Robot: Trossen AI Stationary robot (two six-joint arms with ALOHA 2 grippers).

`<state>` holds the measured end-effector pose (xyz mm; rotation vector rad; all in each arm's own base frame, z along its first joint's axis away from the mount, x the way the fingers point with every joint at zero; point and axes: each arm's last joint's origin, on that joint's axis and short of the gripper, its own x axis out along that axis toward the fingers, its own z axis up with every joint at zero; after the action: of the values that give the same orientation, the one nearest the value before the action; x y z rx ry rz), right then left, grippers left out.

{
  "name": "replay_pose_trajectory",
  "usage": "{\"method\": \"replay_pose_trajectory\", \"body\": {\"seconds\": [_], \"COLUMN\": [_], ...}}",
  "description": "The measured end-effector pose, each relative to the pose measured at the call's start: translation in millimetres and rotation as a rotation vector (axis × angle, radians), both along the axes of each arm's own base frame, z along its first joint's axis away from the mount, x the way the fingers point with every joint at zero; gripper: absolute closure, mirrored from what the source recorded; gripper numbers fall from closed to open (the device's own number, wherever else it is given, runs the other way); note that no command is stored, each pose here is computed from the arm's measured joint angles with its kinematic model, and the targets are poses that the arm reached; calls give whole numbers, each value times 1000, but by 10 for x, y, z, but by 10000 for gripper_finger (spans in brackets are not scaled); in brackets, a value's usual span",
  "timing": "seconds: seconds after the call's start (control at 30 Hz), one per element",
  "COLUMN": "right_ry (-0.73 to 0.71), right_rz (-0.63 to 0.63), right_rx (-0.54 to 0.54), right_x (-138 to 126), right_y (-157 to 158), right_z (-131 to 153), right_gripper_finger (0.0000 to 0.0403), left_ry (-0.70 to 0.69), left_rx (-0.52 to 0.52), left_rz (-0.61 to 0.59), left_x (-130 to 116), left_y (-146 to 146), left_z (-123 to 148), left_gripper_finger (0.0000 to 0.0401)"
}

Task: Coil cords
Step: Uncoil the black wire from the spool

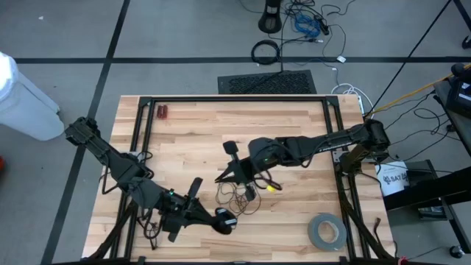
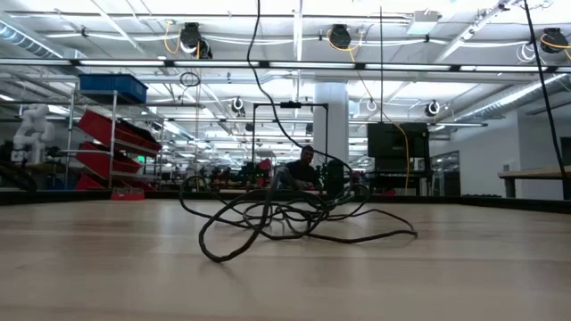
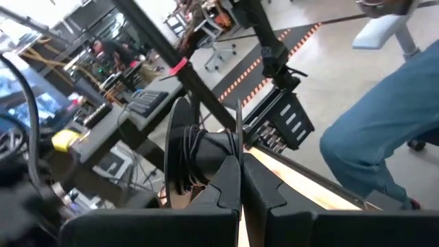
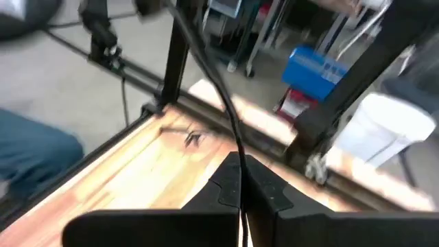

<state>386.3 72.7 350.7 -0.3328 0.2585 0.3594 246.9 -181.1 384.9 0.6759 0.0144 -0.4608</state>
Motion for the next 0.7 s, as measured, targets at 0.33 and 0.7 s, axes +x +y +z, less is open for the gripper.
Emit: {"method": "replay_pose_trajectory", "body": {"seconds": [0.33, 0.7], "right_ry": [325, 505], "right_rz": [-28, -167], "right_rx": [55, 20], "right_x": [-143, -417], "right_y": [120, 470], "right_z": [-261, -349], "right_gripper_finger": [403, 403], "left_ry": [-85, -46], "left_rx": [28, 116], "left_rz": [118, 347], "left_x": [-59, -138], "left_y": [-69, -90], "left_z": [64, -8], "left_gripper_finger": [401, 401]}}
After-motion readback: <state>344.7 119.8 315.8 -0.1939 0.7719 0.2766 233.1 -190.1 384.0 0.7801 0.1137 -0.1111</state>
